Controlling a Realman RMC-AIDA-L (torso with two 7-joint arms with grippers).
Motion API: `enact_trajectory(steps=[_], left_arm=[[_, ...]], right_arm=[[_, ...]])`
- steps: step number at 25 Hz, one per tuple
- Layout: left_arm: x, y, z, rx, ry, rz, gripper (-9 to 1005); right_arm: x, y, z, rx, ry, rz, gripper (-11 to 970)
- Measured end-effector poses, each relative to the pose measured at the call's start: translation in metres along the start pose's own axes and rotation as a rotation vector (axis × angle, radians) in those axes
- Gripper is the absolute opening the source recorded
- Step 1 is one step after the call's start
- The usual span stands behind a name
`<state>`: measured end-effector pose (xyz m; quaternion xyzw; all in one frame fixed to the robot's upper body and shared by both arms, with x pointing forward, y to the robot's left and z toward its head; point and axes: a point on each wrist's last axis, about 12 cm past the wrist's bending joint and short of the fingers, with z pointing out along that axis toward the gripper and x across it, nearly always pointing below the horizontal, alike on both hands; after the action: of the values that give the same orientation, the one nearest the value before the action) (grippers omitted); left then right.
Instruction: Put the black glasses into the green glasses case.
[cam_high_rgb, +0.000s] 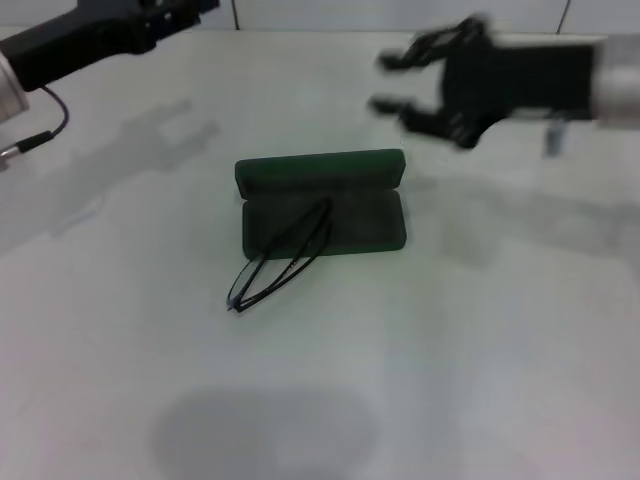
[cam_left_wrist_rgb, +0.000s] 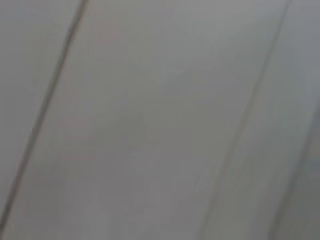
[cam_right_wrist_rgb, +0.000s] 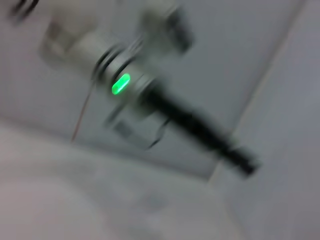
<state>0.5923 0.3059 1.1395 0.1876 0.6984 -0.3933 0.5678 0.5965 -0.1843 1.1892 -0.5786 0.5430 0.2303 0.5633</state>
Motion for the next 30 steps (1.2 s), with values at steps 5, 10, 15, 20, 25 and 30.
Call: enact_trajectory(steps=[5,10,15,20,25,30], left_arm=[[0.005,-0.016,0.002,0.126,0.238,-0.038,696],[0.016,-0.033,0.022,0.188,0.471,-0.040,696],[0.021,-0.043,0.042,0.190,0.640,-0.032,696],[0.026,-0.046,0.051,0.140,0.746,-0.022,696],[0.033,-0.046,0.054,0.090,0.794,-0.008,696],[0.037,-0.044,0.055,0.067,0.804,-0.005,694]], right_arm=[[0.024,-0.014,-0.044,0.176,-0.143,0.197,369],[0.049,-0.015,-0.065,0.297,-0.172,0.287,369],[0.057,-0.008,-0.068,0.312,-0.162,0.281,369],[0.063,0.000,-0.072,0.312,-0.155,0.279,368],[0.063,0.006,-0.075,0.290,-0.171,0.257,368],[0.063,0.008,-0.074,0.286,-0.177,0.249,368]])
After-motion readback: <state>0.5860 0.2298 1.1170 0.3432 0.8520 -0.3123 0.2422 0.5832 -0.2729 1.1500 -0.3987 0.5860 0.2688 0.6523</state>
